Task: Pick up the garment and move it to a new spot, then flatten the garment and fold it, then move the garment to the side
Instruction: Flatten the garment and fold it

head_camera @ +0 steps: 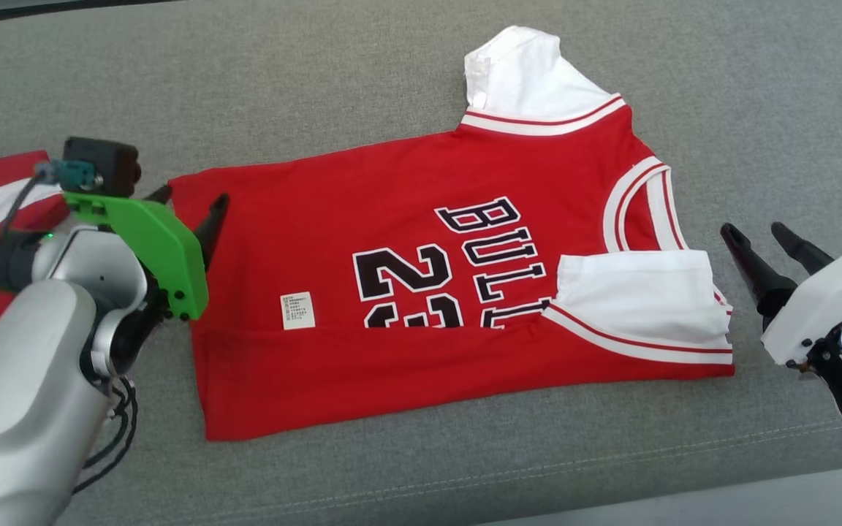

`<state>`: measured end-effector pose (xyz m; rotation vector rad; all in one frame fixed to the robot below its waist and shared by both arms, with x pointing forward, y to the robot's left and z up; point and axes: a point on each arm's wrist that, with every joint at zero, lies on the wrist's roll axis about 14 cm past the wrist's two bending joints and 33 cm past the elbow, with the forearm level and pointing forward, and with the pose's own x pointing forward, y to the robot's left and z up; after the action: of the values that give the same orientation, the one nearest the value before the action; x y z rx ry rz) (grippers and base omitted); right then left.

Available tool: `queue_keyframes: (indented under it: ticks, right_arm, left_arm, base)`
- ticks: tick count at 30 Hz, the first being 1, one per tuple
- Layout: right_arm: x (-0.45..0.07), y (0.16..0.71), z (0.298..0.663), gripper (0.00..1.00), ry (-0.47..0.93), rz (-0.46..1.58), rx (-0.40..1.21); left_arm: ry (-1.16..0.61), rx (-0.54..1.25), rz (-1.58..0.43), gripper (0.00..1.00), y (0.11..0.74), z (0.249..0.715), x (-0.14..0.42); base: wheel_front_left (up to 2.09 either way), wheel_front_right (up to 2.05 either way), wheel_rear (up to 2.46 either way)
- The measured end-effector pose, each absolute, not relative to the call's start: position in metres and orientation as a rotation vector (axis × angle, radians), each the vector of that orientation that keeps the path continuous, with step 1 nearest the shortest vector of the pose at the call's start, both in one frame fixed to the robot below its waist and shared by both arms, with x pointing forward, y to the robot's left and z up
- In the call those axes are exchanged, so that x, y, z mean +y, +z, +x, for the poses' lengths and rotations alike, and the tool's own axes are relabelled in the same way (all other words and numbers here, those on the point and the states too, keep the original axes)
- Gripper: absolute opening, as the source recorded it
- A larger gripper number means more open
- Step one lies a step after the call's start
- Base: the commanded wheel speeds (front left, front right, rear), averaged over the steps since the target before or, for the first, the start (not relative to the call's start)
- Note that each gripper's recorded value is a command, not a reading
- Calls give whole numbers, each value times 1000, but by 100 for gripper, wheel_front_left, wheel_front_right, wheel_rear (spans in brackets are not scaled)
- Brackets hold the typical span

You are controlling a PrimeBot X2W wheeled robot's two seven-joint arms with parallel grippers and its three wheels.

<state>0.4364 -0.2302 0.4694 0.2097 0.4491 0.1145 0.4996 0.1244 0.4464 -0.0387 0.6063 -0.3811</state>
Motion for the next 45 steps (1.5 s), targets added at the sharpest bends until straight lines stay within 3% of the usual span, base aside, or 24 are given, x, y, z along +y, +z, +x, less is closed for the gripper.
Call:
queue_keyframes:
  ticks: [20,45]
  right_arm:
    - [-203,462,493,100,234,114,479]
    - [-210,444,505,100,223,110,495]
  left_arm:
    - [-296,858,-95,100,398,559,152]
    - [-336,995,-47,100,363,552,160]
  base:
    - [0,0,0]
    - [0,0,0]
